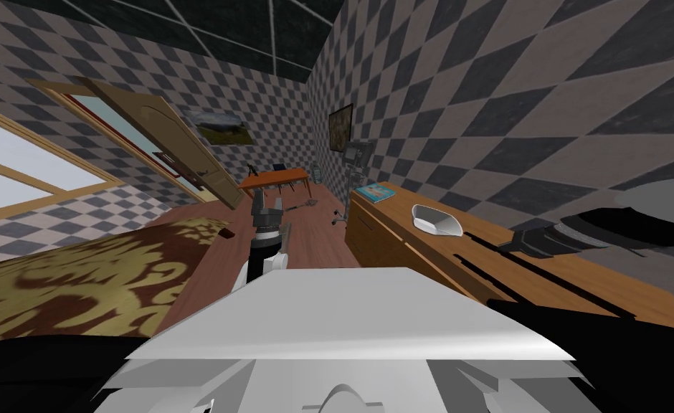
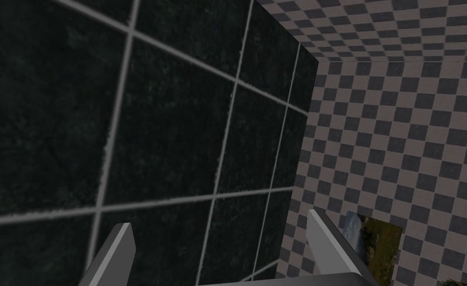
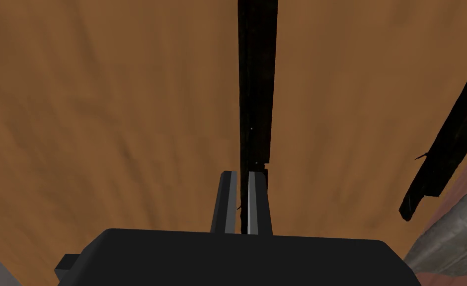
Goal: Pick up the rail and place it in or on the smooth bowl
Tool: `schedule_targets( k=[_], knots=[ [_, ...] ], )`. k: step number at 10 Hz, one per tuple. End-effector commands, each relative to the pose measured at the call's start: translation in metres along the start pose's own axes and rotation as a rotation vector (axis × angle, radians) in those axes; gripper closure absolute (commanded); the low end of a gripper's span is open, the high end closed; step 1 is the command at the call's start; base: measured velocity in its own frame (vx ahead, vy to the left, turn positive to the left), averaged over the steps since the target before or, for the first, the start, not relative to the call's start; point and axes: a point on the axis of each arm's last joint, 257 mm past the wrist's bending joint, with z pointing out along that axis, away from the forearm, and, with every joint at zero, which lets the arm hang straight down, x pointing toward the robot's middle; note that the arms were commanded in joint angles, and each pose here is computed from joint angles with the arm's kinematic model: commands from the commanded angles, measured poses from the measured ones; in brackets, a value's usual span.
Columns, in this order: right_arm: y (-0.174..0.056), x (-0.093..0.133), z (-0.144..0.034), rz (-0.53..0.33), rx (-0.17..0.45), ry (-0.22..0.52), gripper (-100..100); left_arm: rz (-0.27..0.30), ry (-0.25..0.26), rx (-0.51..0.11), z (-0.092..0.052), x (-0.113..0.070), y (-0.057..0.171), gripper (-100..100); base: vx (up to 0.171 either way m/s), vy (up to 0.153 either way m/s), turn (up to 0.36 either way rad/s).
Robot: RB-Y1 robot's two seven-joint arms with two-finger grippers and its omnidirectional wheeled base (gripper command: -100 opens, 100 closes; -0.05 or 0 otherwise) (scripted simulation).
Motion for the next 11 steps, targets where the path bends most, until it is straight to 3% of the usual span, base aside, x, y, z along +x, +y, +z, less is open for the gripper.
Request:
schedule_targets(
  k=[1,2,7,8,11],
  knots=[
    [-0.006,0.000,-0.008,0.017,0.015,-0.001,100,0.000,0.000,0.000,0.000,0.000,0.000,0,0.024,0.067,0.059],
    [-0.013,0.004,-0.027,0.045,0.047,-0.004,100,0.000,0.000,0.000,0.000,0.000,0.000,0,0.023,0.075,0.125],
    [-0.027,0.017,-0.085,0.130,0.130,-0.016,100,0.000,0.000,0.000,0.000,0.000,0.000,0,0.058,0.073,0.110],
    [-0.027,0.017,-0.085,0.130,0.130,-0.016,100,0.000,0.000,0.000,0.000,0.000,0.000,0,0.060,0.053,0.029],
    [-0.022,0.024,-0.114,0.159,0.145,-0.019,100,0.000,0.000,0.000,0.000,0.000,0.000,0,0.102,0.037,0.027]
  ],
)
